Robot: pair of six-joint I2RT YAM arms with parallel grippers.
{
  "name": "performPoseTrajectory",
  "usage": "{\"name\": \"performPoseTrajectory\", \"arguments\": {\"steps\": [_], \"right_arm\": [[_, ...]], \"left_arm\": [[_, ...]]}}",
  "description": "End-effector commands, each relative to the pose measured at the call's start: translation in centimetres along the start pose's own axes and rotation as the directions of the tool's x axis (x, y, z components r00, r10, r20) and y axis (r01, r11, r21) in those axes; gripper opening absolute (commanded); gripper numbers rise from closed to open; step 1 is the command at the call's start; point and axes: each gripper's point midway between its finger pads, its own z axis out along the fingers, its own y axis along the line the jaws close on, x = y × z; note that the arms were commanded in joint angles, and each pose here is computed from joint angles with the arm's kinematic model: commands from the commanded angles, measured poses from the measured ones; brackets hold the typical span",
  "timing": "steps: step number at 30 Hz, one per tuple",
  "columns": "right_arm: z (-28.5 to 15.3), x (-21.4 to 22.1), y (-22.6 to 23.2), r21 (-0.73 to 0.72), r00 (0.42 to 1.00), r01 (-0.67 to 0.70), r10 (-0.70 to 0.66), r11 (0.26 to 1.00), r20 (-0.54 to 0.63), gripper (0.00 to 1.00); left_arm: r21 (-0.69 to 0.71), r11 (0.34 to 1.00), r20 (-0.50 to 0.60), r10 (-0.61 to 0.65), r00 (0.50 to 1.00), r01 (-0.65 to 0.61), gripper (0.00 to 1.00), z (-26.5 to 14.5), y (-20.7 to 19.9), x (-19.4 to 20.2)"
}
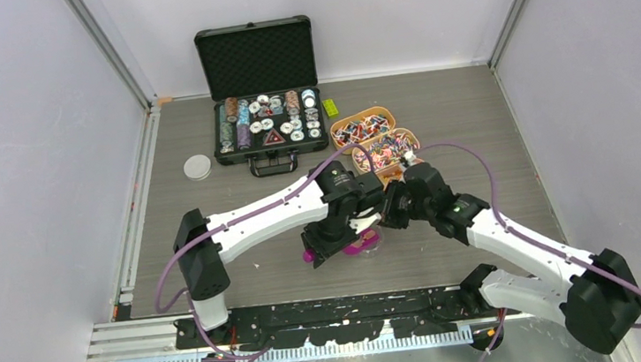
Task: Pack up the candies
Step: Place the fake candies in the packing bottle.
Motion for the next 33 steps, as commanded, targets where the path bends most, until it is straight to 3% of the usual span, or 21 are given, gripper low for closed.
{"name": "performPoseTrajectory", "arguments": {"steps": [1,15,33], "right_arm": [[1.2,0.3,1.1,-0.009,0.999,0.018,-0.017,1.000,0.051,0.01],[2.6,4.5,0.0,0.039,0.997,0.073,-0.072,0.997,-0.024,0.01],[2.7,4.8,-0.5,0.064,0.996,0.092,-0.091,0.994,-0.021,0.01]], "left_arm": [[-0.015,1.000,-0.029,0.000,1.000,-0.001,0.00,-1.4,0.1,1.1],[-0.040,0.999,0.064,-0.027,0.998,0.030,0.00,-2.3,1.2,-0.4],[-0.025,0.996,0.245,-0.076,0.967,0.085,0.00,-3.8,2.4,-2.8]]}}
